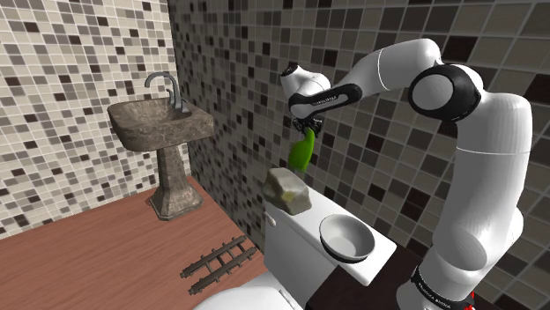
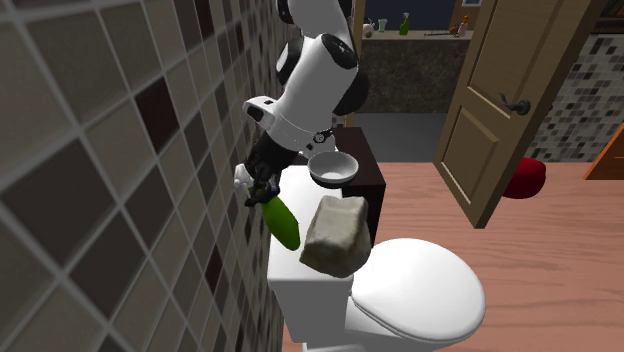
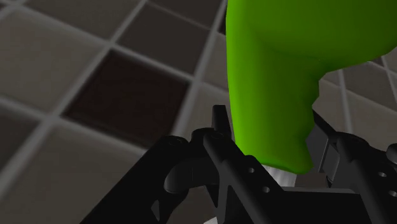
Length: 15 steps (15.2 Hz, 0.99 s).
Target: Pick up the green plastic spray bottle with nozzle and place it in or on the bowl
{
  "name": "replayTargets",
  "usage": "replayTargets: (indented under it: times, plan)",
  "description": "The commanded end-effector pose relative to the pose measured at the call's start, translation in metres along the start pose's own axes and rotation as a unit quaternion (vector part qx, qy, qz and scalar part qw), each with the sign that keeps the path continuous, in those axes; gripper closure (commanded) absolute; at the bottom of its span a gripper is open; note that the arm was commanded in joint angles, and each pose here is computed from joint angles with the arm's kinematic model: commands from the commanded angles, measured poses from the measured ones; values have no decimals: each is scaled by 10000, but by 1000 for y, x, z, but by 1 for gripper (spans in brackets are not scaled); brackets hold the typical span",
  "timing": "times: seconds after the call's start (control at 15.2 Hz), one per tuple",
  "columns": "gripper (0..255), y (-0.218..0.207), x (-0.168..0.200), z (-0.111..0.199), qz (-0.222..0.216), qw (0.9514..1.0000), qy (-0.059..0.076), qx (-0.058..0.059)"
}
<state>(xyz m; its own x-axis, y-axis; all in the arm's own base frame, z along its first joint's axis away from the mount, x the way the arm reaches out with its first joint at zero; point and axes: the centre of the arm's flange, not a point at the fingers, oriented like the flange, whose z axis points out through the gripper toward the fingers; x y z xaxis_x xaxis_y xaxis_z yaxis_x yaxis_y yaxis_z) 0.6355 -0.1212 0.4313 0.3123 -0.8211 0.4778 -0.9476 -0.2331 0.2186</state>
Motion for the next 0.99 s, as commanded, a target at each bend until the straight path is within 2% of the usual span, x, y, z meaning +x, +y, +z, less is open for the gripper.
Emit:
replayTargets:
  times: [0.0,0.46,0.92]
  plan:
    - [255,2,6,-9,1,10000,1,-1]
    - [255,9,21,-36,1,10000,0,-1]
    - [255,77,-36,-62,1,10000,1,-1]
